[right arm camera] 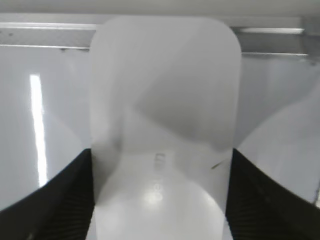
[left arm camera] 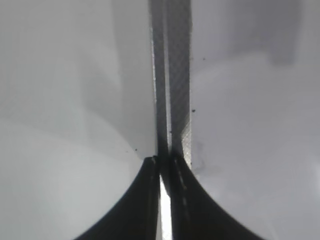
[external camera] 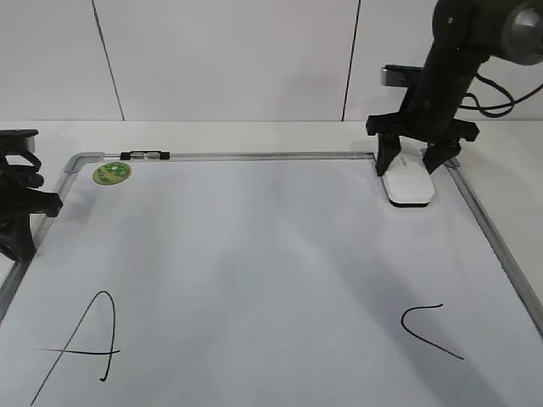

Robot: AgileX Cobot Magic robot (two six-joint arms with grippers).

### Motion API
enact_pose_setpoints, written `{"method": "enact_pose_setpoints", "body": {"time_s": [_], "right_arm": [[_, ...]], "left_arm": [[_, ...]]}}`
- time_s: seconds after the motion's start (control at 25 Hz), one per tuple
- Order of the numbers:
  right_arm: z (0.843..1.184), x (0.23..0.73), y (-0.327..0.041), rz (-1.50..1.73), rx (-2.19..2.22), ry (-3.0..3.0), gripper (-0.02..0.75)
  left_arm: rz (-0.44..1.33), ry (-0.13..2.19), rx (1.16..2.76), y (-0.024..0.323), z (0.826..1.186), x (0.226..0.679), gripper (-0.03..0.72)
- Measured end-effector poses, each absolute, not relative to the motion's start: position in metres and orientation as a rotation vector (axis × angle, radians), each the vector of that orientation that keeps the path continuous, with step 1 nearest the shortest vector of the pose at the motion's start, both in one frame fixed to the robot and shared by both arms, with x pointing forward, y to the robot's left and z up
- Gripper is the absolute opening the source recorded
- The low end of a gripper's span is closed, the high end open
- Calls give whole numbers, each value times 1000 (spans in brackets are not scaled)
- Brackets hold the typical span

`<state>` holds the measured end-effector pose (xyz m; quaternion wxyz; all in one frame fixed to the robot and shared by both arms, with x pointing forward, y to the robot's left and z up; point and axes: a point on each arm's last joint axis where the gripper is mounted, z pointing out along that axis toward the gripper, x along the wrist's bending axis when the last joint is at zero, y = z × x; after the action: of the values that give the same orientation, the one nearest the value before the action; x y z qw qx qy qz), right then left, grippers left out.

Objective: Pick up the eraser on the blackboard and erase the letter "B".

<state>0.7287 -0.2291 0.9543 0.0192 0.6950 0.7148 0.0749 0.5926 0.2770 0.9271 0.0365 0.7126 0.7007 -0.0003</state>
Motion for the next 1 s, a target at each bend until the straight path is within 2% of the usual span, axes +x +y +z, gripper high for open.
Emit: {"method": "enact_pose_setpoints", "body": {"time_s": [0.2,0.44,0.56,0.8,0.92,1.0], "right_arm": [[956,729,-247,230,2202,2183,531],[956,726,-228,228,2155,2230,531],[956,720,-190,247,2064,2309,531],[956,684,-87,275,1833,2543,531],[955,675,-69,272,1763,2596,531],[955,676,-70,272,1763,2595,531]], "left_arm": [[-8,2154,2186,277,927,592,16],[-20,2159,2192,277,927,591,16],[-24,2163,2198,278,928,591,16],[-31,2166,2197,278,928,591,16],[-33,2167,2198,278,928,590,16],[-33,2167,2198,278,928,590,16]]}}
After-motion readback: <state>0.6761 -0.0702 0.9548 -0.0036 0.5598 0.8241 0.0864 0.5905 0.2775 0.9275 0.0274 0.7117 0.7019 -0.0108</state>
